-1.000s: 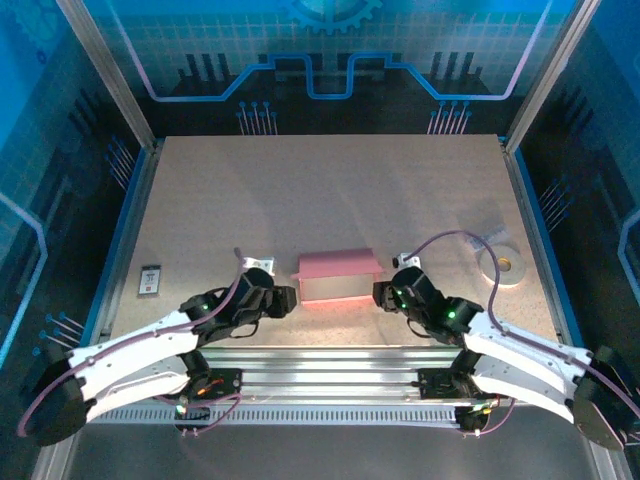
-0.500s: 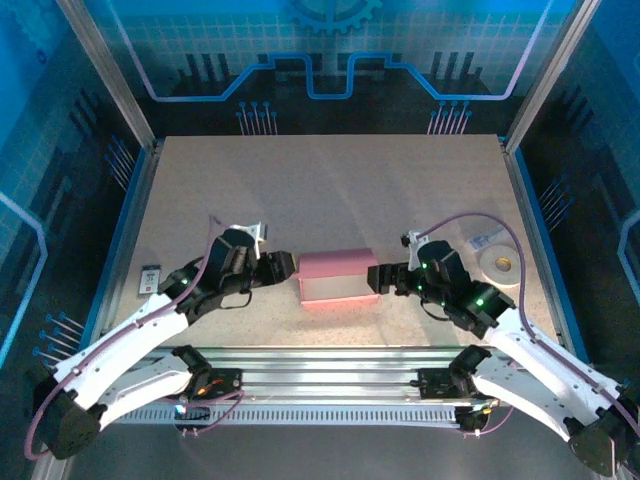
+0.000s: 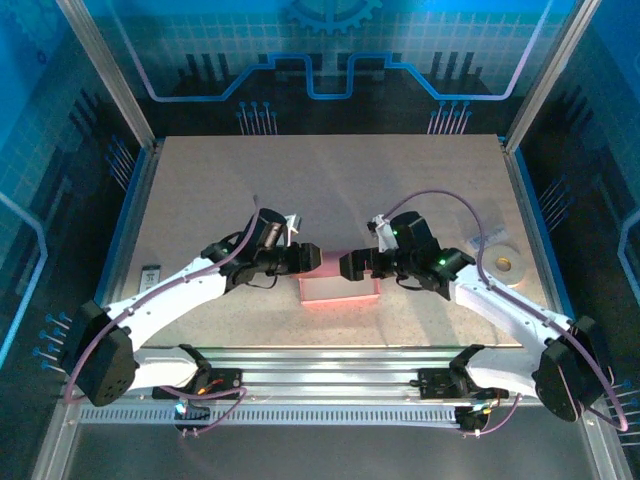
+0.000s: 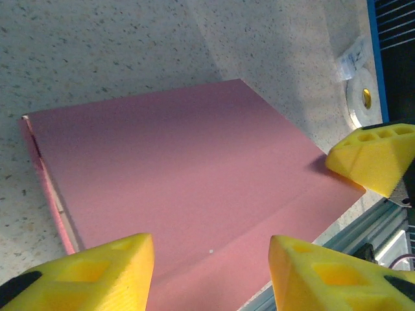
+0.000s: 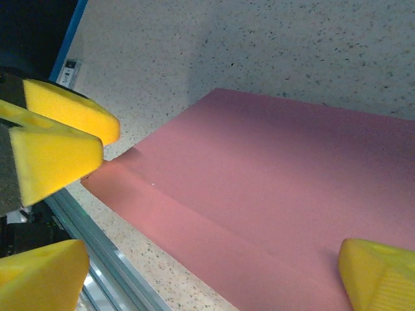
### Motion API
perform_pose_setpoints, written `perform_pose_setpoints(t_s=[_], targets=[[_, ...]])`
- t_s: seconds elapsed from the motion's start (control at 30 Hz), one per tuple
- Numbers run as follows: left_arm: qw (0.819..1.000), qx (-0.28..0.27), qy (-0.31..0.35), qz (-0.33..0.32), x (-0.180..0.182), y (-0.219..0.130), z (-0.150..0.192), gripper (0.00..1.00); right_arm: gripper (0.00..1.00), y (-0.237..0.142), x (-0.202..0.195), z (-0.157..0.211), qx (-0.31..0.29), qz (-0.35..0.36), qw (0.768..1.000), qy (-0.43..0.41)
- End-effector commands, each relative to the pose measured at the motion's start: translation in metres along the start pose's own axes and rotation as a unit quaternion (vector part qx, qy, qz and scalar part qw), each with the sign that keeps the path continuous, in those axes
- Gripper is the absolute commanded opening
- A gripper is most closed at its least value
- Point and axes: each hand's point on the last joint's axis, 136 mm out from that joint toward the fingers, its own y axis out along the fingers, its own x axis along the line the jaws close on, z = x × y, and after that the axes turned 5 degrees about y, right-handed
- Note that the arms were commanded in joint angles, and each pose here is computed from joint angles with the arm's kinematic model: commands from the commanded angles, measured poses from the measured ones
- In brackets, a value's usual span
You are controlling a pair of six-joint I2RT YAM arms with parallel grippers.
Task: Fold the paper box
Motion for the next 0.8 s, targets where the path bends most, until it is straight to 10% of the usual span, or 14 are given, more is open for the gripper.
perform_pose_setpoints(t_s=[0.0,0.77], targets=[[1.0,0.012,0.002,0.026,-0.005,0.008,0.004,0.51,0.99,0.006,0.001,0.006,0.004,-0.019,1.0,0.011],[0.996,0.084,-0.02,-0.029,0.031,0.057,0.074,0.5,0.99,0.037,-0.038,0.061,0.045,0.011,0.998,0.047]])
